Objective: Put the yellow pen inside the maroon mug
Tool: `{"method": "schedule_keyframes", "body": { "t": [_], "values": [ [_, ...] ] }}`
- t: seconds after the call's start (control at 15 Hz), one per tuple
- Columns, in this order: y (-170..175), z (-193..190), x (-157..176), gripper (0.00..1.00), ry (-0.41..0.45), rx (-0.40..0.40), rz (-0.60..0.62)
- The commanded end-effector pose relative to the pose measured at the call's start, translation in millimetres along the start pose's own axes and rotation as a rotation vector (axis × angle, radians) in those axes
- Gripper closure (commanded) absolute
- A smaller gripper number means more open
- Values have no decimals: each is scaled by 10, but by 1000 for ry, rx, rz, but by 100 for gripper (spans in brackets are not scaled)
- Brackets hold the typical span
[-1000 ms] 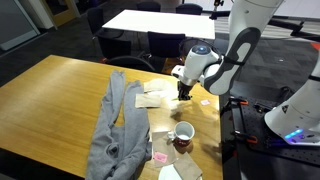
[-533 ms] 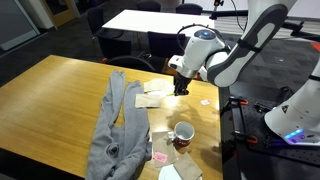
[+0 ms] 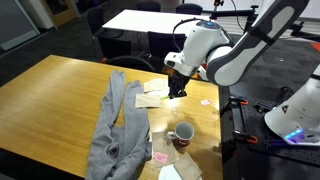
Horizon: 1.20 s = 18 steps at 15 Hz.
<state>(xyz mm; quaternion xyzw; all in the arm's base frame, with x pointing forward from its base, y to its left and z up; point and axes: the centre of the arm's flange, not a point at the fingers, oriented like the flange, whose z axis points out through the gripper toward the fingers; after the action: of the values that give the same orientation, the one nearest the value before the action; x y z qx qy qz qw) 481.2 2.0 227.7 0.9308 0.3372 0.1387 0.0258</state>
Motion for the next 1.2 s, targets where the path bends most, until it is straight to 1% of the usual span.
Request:
{"method": "schedule_keyframes", "body": {
  "t": [0.0, 0.27, 0.33, 0.47, 0.73, 0.8, 1.13],
  "values": [
    [63, -213, 28, 96, 37, 67, -91],
    [108, -162, 204, 96, 66, 143, -177],
    [-45, -65, 222, 85, 56, 101, -147],
    [17, -76, 253, 85, 62, 119, -165],
    [36, -56, 245, 85, 62, 124, -169],
    [33, -54, 246, 96, 62, 125, -169],
    [203, -136, 339, 96, 150, 96, -127]
  ]
}}
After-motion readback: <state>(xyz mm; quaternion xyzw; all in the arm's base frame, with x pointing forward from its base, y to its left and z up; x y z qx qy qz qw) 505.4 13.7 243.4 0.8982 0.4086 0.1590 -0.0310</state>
